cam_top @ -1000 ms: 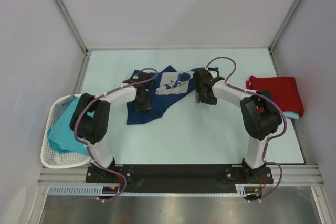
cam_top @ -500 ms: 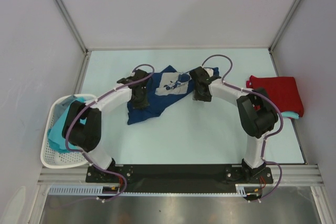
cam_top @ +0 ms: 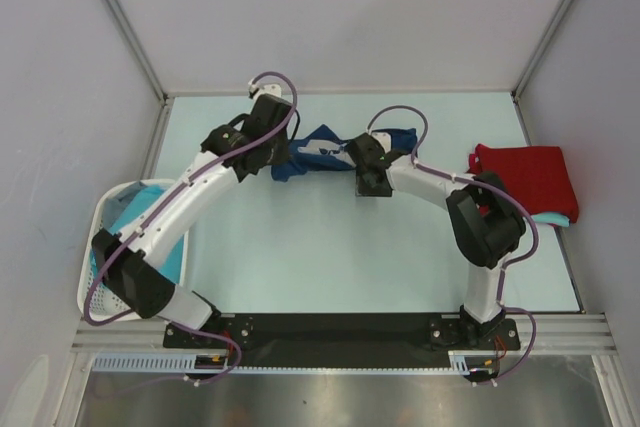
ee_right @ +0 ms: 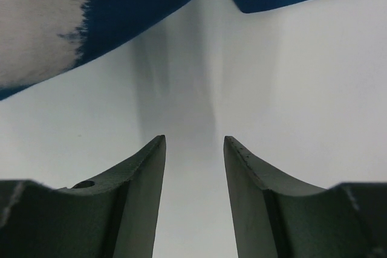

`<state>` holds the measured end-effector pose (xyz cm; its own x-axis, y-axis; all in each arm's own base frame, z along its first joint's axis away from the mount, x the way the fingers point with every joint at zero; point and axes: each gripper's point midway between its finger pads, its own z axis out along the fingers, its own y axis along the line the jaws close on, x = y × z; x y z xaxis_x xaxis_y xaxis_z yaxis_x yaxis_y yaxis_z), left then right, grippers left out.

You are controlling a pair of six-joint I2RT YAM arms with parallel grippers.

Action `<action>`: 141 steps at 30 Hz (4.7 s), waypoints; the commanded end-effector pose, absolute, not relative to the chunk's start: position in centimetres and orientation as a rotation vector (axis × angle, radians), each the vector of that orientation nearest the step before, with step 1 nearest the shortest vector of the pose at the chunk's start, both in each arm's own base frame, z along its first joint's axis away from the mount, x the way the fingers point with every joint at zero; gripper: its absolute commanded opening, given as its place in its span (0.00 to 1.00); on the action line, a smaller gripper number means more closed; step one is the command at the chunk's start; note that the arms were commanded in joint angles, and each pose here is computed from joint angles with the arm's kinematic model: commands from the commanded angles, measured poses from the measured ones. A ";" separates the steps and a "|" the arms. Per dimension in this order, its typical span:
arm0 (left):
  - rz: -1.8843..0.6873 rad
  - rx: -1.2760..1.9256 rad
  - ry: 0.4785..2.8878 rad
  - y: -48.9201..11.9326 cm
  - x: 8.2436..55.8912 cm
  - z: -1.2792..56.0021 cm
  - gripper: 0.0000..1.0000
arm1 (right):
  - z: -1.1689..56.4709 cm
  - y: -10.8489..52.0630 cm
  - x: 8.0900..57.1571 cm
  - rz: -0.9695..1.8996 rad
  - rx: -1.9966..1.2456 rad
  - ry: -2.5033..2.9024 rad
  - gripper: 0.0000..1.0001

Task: Fold and stack the t-shirts
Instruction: Flatten out the tshirt

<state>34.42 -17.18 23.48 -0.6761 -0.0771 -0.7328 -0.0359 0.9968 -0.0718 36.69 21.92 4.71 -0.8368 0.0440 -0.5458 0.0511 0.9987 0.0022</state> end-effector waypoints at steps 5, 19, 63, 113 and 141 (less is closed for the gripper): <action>-0.020 -0.140 1.991 -14.3 34.2 38.0 0.00 | 11.7 22.7 36.2 0.048 0.066 2.421 0.49; 0.020 -0.114 1.707 -14.4 33.1 49.6 0.00 | 19.7 23.0 33.1 0.170 0.010 2.279 0.51; 0.019 -0.063 1.393 -22.2 29.3 60.5 0.00 | 20.0 36.5 20.7 0.396 -0.612 2.161 0.62; -0.152 -0.016 1.449 -21.4 28.1 59.4 0.00 | 15.9 40.3 28.1 0.207 -0.621 2.114 0.62; -0.173 0.003 1.447 -21.1 27.4 59.5 0.00 | 14.1 42.8 29.9 0.211 -0.612 2.115 0.46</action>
